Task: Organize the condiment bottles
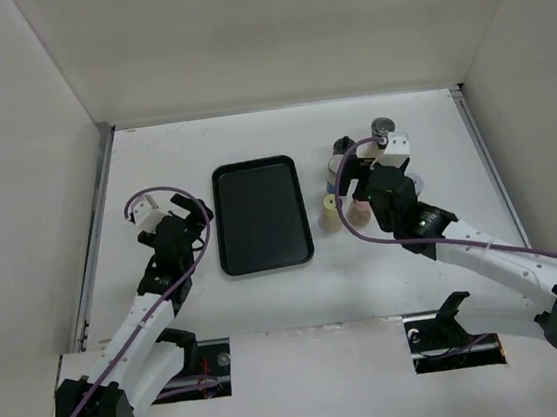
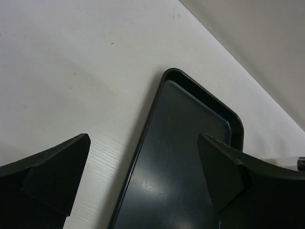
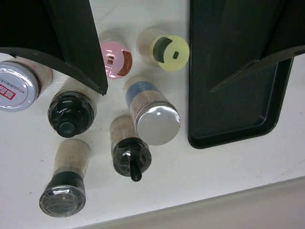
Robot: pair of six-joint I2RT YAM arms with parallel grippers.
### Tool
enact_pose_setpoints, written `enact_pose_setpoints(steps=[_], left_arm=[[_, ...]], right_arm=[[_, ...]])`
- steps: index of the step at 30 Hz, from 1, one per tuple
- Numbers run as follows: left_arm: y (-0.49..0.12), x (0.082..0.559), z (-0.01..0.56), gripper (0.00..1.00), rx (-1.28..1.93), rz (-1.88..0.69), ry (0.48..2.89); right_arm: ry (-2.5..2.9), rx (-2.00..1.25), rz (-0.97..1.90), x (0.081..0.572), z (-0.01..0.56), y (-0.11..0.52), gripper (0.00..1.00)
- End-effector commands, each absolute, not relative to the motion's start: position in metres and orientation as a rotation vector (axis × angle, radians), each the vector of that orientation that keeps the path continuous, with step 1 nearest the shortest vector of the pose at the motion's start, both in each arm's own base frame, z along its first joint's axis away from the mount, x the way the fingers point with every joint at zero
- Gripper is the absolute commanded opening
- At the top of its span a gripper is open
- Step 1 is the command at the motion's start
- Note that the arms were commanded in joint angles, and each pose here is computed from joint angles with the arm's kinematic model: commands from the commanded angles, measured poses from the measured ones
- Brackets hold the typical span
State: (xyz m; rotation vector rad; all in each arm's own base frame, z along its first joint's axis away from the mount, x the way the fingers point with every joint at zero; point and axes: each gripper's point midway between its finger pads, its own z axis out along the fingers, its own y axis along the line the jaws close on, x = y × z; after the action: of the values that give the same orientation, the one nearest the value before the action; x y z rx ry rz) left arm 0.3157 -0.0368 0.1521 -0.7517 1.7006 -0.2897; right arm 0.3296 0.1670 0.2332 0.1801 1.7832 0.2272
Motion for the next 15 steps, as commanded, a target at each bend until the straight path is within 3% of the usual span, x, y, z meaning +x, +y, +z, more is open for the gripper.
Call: enact_pose_setpoints(steps=[1, 4, 7, 10, 13, 15], left_arm=[[-0.046, 0.318, 0.166, 1.00, -0.748, -0.382, 1.638], [-0.046, 0.314, 0.176, 1.00, -0.746, -0.429, 1.573], [-0.049, 0.309, 0.181, 1.00, -0.717, -0.471, 1.519], [-0.051, 0.308, 0.181, 1.00, -0.703, -0.487, 1.512], [-0.049, 0.308, 0.177, 1.00, -0.709, -0.478, 1.510], [-0.052, 0.310, 0.174, 1.00, -0.703, -0.488, 1.514]], right_arm=[[1.747, 0.207, 0.251, 0.336, 0.255, 0.164, 0.90], [1.740, 0.222, 0.228, 0.342, 0.258, 0.154, 0.75], [1.736, 0.244, 0.212, 0.352, 0.261, 0.144, 0.45], [1.747, 0.268, 0.173, 0.366, 0.262, 0.131, 0.22], [1.747, 0.338, 0.097, 0.386, 0.262, 0.105, 0.20], [1.750, 0.375, 0.039, 0.404, 0.260, 0.086, 0.25]])
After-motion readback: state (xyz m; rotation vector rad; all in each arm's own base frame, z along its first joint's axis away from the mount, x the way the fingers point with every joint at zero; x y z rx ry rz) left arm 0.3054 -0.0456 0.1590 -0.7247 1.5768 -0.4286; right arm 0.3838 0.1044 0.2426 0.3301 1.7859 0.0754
